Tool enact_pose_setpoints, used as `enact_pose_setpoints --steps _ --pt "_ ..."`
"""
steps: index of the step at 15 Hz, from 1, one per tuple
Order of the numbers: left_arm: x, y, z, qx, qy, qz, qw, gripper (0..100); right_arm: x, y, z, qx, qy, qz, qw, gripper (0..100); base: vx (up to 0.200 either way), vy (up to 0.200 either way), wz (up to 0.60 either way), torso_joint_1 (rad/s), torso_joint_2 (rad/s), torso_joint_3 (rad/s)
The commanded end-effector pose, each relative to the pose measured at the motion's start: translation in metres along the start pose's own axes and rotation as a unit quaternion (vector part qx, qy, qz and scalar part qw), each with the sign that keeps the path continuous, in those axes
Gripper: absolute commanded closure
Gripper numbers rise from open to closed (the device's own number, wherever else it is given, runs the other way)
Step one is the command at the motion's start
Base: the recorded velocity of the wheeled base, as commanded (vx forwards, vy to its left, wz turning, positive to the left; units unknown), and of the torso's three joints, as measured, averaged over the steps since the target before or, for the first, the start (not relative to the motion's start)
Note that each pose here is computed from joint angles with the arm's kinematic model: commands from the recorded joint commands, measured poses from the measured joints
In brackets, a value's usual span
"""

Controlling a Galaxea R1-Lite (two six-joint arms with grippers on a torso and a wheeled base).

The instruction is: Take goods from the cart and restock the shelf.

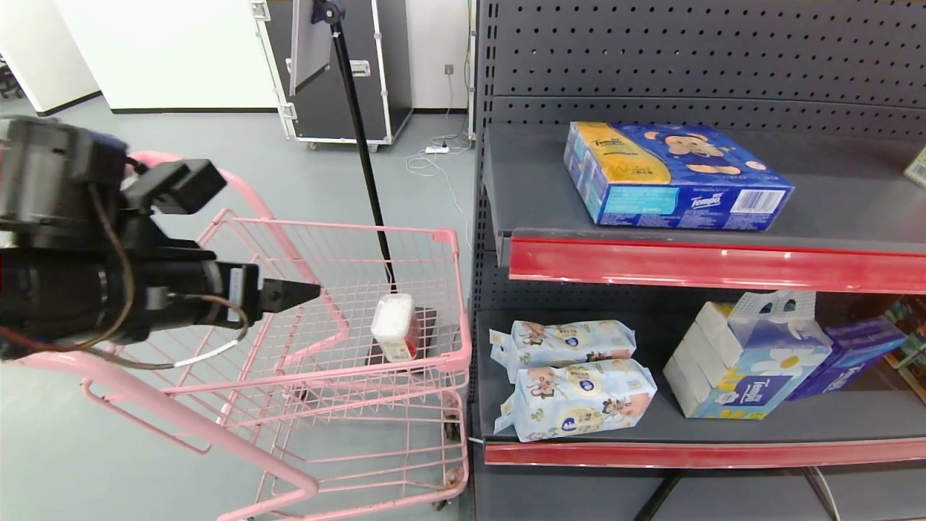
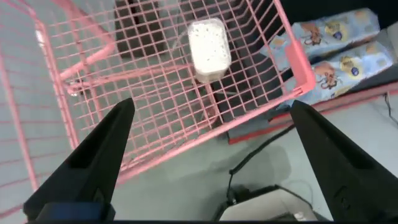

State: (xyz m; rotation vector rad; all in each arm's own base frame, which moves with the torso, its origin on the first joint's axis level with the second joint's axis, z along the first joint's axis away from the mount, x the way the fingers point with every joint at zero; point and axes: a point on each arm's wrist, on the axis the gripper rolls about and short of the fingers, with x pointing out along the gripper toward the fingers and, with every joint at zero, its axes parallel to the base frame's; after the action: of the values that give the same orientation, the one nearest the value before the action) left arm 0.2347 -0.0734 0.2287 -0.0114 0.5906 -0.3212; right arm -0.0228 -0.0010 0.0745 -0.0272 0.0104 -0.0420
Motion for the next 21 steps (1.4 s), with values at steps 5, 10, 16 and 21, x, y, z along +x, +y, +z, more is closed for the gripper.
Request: enact_pose_setpoints --steps 5,10,16,21 --pt "0.108 -0.031 -0.004 0.029 0.105 -0.006 0.9941 0 0.000 0.000 0.000 -0.001 0.000 0.000 1.000 0 0.000 0.000 0.00 0.000 0.00 0.000" --pt "0.153 -0.043 -0.006 0.018 0.123 -0.009 0.9922 0 0.000 0.000 0.000 0.000 0.000 0.000 1.000 0 0.000 0.000 0.00 0.000 0.00 0.000" --pt "0.197 -0.044 -0.012 0.015 0.136 0.009 0.9905 0 0.000 0.000 0.000 0.000 0.000 0.000 1.000 0 0.000 0.000 0.00 0.000 0.00 0.000" --pt "0.223 -0.033 -0.013 0.003 0.136 0.028 0.9903 0 0.000 0.000 0.000 0.000 0.000 0.000 1.000 0 0.000 0.000 0.00 0.000 0.00 0.000"
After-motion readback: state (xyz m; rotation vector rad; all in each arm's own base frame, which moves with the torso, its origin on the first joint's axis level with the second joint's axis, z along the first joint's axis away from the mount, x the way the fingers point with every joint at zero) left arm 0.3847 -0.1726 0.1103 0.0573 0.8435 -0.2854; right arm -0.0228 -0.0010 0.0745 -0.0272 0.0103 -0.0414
